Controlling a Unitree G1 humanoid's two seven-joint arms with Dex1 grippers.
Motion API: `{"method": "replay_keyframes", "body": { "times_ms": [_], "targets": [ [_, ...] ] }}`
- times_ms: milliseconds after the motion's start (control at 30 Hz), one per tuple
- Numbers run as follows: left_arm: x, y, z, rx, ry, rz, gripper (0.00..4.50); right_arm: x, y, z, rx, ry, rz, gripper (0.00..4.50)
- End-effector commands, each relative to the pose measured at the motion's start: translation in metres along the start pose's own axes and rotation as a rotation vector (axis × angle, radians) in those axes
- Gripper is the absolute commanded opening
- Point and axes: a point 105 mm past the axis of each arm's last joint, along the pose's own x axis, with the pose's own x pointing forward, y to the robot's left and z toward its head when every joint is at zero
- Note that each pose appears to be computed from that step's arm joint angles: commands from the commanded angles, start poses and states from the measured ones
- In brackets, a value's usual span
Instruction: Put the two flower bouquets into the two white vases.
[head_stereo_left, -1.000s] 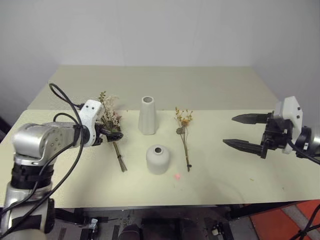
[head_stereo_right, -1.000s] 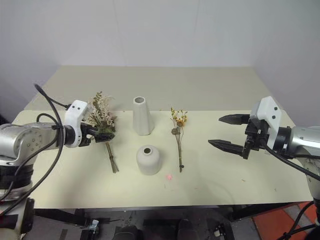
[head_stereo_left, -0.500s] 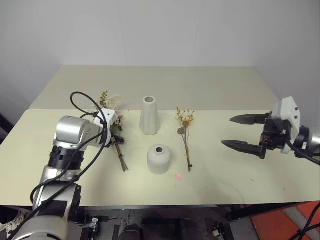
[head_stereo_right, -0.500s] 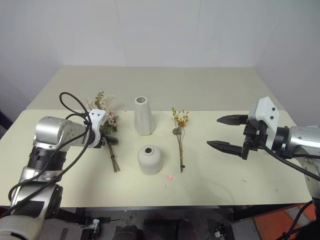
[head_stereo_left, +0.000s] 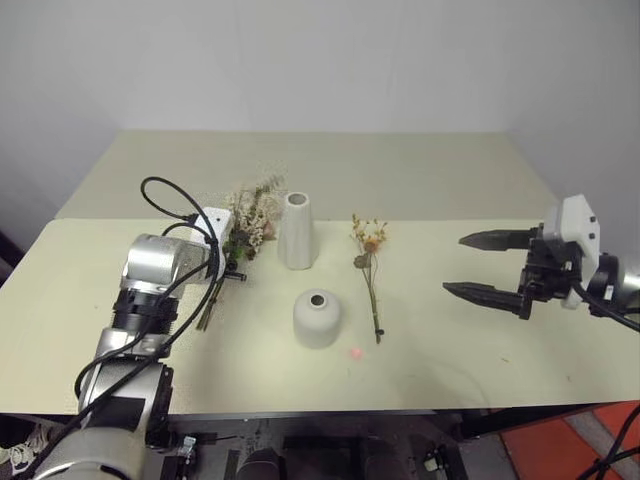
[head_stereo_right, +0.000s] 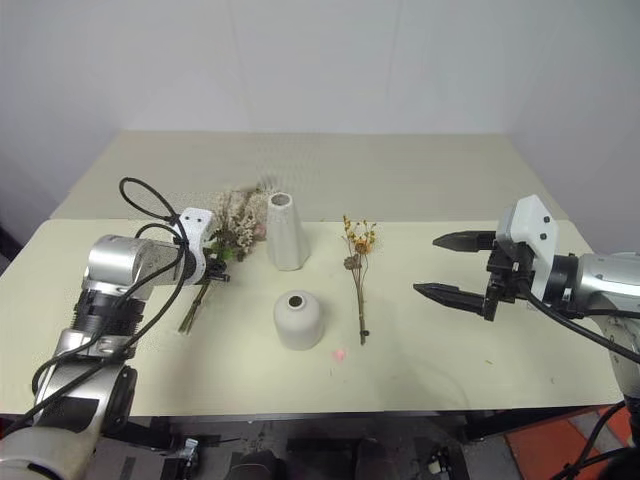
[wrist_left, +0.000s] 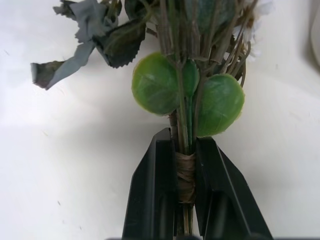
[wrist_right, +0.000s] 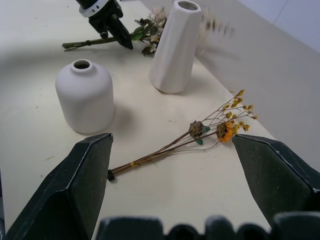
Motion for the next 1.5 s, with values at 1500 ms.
{"method": "replay_keyframes", "body": {
  "times_ms": [1500],
  "targets": [
    [-0.088, -0.103, 0.189, 0.052, -1.172, -0.759, 0.14, -0.004, 0.011, 0.014, -0.088, -0.019, -0.005, 4.50]
  ]
}}
